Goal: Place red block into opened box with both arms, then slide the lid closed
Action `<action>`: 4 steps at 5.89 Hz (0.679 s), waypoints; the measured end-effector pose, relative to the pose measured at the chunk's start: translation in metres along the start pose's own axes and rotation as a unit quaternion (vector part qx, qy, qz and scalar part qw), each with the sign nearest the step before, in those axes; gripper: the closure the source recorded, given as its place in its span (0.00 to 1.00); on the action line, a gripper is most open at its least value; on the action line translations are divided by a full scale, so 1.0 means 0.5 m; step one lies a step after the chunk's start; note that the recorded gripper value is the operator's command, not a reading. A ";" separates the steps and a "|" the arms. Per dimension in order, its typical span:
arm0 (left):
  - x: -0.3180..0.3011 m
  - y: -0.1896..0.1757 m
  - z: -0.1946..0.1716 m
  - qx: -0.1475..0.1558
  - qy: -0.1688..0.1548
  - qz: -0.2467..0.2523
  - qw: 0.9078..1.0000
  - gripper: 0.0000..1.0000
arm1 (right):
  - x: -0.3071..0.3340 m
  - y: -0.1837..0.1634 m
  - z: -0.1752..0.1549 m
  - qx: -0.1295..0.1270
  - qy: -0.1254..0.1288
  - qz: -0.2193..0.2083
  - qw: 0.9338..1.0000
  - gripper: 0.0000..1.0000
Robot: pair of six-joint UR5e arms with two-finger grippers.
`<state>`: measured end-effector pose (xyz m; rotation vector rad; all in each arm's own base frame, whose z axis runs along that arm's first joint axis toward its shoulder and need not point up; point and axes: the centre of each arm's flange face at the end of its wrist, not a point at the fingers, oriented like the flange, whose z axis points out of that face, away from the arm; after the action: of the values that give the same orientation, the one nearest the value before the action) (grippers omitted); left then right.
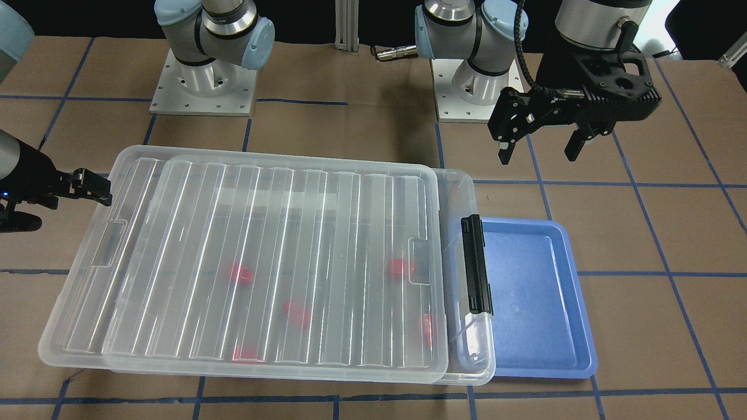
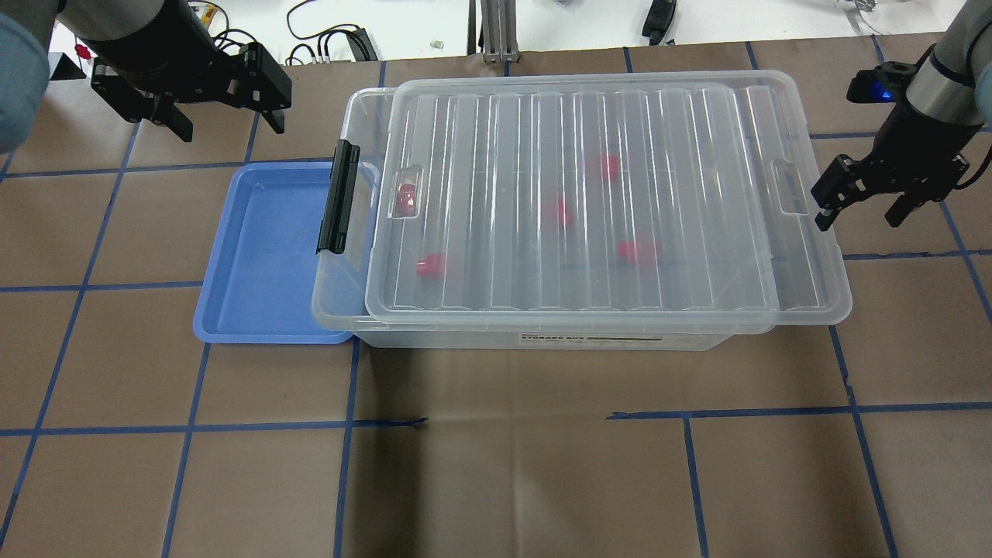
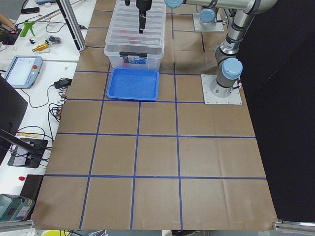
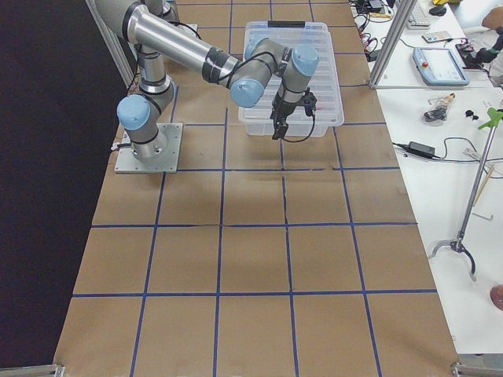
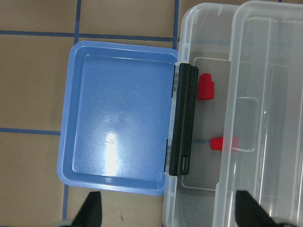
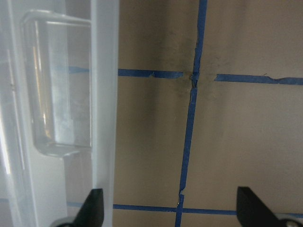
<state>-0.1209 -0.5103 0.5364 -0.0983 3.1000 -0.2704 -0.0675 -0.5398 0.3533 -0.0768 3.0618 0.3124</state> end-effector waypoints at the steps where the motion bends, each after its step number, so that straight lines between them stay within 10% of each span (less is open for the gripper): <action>1: 0.000 0.000 0.001 0.000 0.000 0.000 1.000 0.01 | -0.015 0.000 -0.002 0.002 -0.006 -0.001 1.000 0.00; 4: 0.000 0.000 0.001 -0.001 0.000 0.000 1.000 0.01 | -0.126 -0.005 -0.016 0.015 -0.019 0.005 1.000 0.00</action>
<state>-0.1210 -0.5102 0.5357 -0.0976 3.1009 -0.2686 -0.0049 -0.5411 0.3651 -0.0535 3.0291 0.2657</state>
